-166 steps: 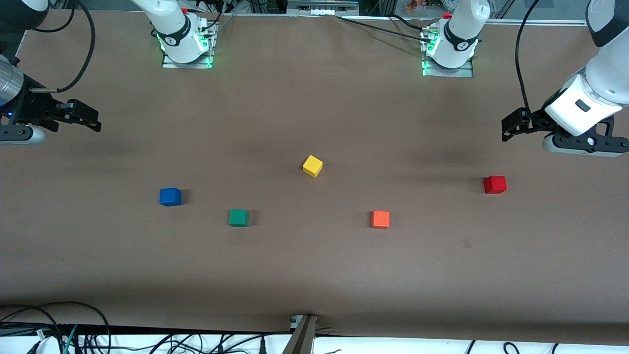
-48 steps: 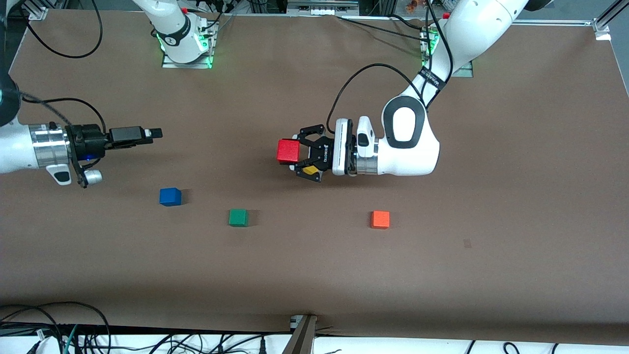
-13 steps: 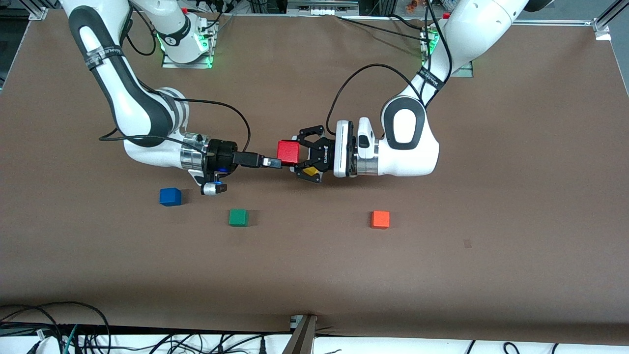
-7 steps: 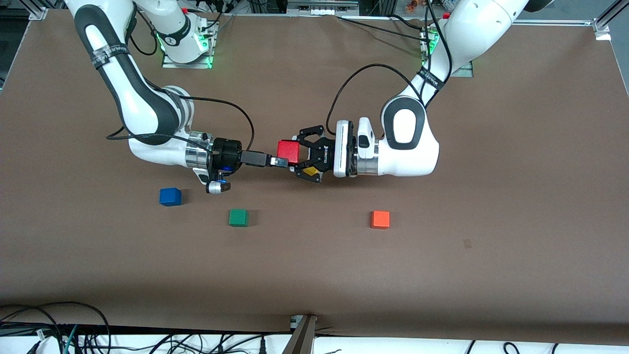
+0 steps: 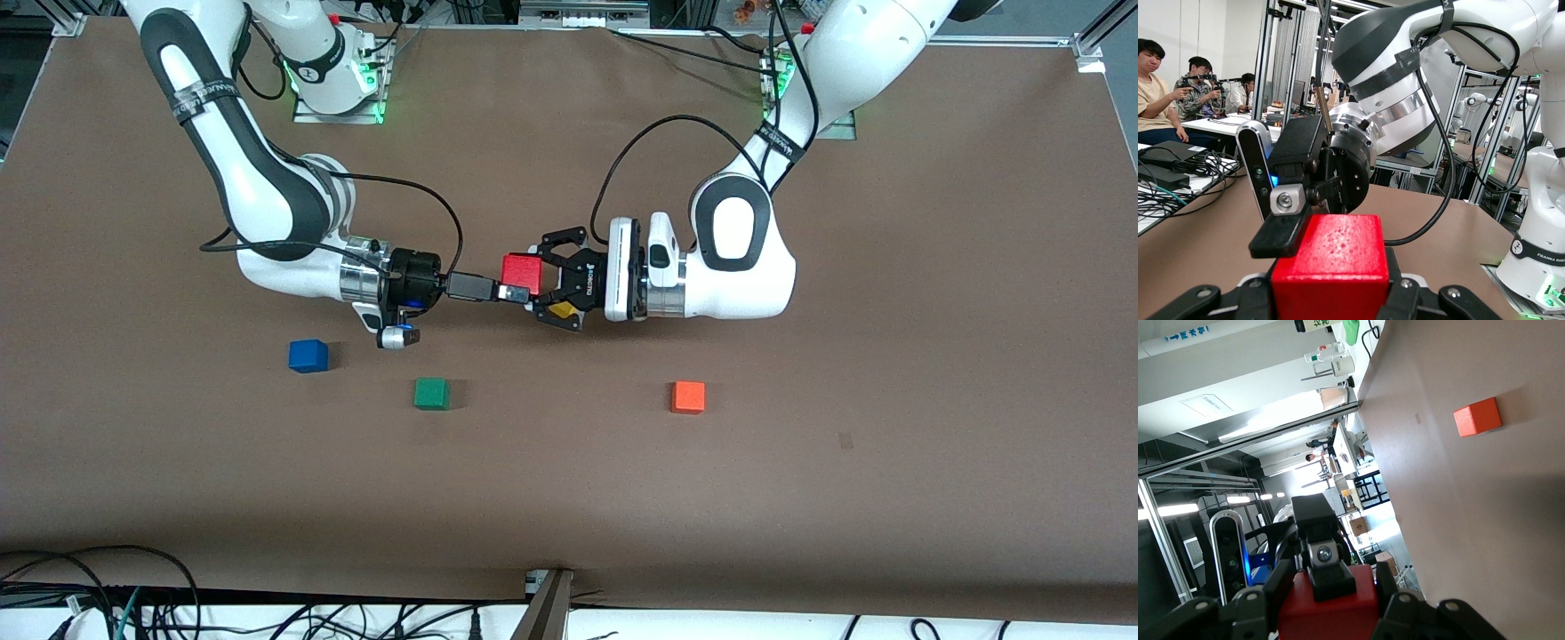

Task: Pass red block to right arm, stack on blue
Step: 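Open the left gripper while the right gripper pulls the cube away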

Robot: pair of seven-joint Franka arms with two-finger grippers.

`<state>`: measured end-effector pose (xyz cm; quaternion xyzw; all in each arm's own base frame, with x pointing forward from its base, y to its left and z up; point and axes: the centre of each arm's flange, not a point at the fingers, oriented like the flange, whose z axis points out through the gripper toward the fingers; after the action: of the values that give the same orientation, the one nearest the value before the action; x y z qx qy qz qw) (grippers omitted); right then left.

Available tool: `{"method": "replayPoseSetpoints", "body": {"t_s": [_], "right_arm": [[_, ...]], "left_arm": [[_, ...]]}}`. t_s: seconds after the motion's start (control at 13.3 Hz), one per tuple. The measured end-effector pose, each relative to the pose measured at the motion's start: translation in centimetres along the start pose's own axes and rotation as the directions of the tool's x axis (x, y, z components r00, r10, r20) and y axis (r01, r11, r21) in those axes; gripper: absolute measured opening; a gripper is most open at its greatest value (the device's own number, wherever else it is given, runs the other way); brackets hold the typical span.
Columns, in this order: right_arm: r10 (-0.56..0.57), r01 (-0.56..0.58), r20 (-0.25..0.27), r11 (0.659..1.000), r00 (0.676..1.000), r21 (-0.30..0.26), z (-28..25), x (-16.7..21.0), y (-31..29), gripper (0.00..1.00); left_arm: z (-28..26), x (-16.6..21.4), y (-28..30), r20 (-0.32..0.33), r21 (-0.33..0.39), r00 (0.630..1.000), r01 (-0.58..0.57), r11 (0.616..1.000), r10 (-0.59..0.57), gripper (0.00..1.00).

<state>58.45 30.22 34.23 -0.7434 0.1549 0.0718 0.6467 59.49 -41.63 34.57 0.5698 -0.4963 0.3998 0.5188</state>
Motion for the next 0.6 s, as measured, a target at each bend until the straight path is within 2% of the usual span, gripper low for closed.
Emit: {"method": "replayPoseSetpoints", "body": {"t_s": [0.15,0.3,0.38,0.6], "right_arm": [[-0.002,0.002,0.0,1.0,1.0,0.002,0.04,-0.03,-0.22,0.56],[-0.006,0.006,0.0,1.0,1.0,0.003,0.04,-0.06,-0.47,0.56],[-0.008,0.008,0.0,1.0,1.0,0.005,0.03,-0.06,-0.6,0.56],[-0.013,0.013,-0.004,1.0,1.0,0.008,-0.14,0.08,-0.92,0.56]], "left_arm": [[0.07,-0.03,0.04,0.0,-0.001,1.0,-0.002,1.0,0.002,0.73],[0.07,-0.03,0.04,0.0,-0.001,1.0,-0.002,1.0,0.002,0.95],[0.05,-0.03,0.03,0.0,-0.001,1.0,-0.002,1.0,0.002,1.0],[-0.56,-0.02,-0.32,-0.004,0.001,1.0,0.003,1.0,-0.003,1.0]]}}
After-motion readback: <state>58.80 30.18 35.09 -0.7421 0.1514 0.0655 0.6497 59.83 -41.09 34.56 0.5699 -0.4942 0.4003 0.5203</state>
